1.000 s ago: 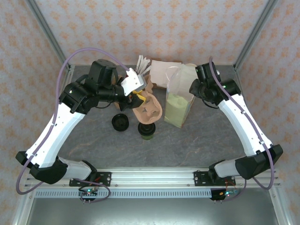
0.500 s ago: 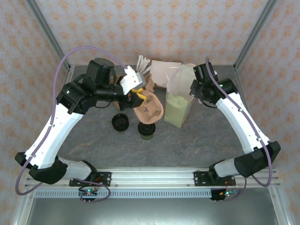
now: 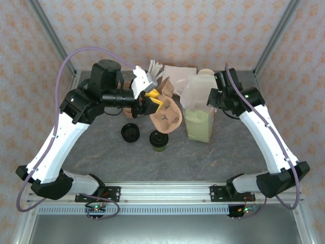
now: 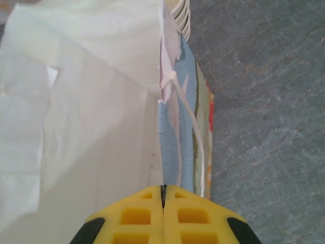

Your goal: Pack the takeout coffee

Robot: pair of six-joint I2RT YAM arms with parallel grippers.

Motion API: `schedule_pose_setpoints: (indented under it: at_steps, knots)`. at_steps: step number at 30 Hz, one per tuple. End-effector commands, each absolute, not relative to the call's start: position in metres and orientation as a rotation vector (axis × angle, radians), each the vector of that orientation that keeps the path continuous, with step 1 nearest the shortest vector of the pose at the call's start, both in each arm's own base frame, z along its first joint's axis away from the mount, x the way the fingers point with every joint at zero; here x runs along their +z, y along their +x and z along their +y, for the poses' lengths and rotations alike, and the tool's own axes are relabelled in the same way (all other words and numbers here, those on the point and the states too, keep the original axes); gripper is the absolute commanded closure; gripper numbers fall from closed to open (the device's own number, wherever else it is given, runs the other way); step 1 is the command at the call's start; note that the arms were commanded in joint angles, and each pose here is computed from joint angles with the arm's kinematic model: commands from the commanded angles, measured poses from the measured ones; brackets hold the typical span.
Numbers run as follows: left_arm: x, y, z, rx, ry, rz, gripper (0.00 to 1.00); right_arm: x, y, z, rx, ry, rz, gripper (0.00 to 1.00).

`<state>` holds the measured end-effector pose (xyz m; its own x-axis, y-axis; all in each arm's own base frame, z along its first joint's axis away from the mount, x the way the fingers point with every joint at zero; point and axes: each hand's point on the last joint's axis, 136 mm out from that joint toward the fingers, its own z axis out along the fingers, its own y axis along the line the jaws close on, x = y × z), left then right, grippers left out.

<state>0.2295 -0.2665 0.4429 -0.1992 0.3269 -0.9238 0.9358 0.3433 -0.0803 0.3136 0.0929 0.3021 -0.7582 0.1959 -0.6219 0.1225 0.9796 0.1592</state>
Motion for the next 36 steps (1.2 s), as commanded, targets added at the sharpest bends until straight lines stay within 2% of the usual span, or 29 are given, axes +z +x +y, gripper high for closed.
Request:
schedule_pose_setpoints:
  at_steps: [1,14,36]
  knots:
    - [0.477,0.216,-0.277,-0.982,1.118,1.624,0.66,0.326,0.291,0.092,0.139,0.085,2.411,1.0]
    - [0.49,0.205,-0.307,-1.235,1.109,1.626,0.64,0.32,0.256,0.117,0.202,-0.172,2.387,1.0]
    - [0.456,0.238,-0.344,-1.382,1.125,1.799,0.65,0.326,0.235,0.137,0.326,-0.303,2.344,1.0]
